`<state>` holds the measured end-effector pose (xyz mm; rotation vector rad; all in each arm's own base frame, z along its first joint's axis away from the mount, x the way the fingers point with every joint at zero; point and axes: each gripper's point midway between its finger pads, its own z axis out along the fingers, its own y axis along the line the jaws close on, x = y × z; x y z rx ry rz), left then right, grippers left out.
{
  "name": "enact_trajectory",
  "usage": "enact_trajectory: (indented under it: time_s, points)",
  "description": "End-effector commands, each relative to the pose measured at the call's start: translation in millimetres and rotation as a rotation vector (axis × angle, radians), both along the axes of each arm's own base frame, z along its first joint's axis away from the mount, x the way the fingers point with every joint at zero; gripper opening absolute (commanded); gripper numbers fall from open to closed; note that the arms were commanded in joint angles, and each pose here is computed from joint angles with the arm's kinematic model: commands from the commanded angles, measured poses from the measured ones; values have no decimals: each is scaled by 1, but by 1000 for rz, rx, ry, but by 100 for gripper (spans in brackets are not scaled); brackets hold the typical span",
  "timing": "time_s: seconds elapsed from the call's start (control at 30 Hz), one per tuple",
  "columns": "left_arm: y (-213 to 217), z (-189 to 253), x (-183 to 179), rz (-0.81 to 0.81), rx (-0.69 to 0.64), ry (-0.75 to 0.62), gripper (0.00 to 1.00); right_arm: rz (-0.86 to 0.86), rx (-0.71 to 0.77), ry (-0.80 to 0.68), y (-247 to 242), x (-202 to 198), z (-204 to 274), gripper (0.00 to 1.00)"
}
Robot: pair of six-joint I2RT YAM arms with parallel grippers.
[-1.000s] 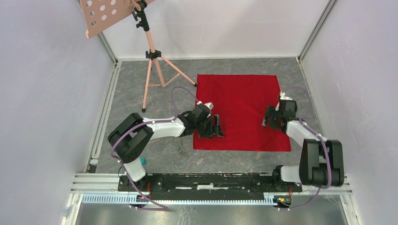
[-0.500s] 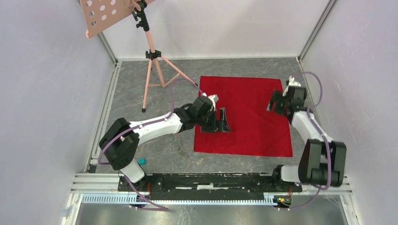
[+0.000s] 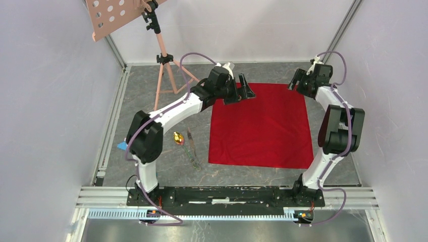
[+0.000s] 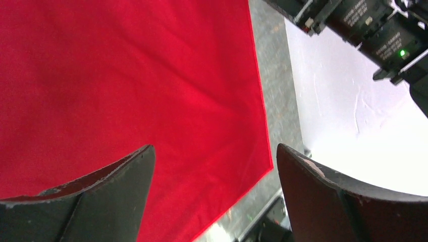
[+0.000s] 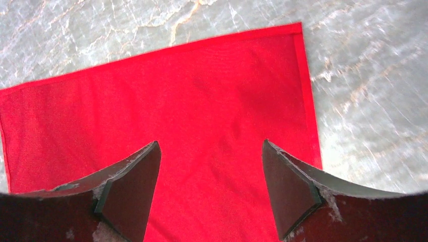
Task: Fold the napkin into a case and place the utensils inside
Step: Pick up the flattened napkin from the center of the board.
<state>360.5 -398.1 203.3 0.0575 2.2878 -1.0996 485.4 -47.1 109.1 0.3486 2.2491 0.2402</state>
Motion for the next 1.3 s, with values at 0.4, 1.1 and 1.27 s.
enact_trajectory:
  time_s: [0.4,1.1,1.27]
  points:
    - [-2,-94,124,99,-8,22,97,72,117,-25,1,83,-50,79]
    - [20,-111,138,80,151,47,100,85,157,-9,-17,110,-67,85]
    - [18,-61,102,49,81,94,100,77,56,-13,2,79,-30,86]
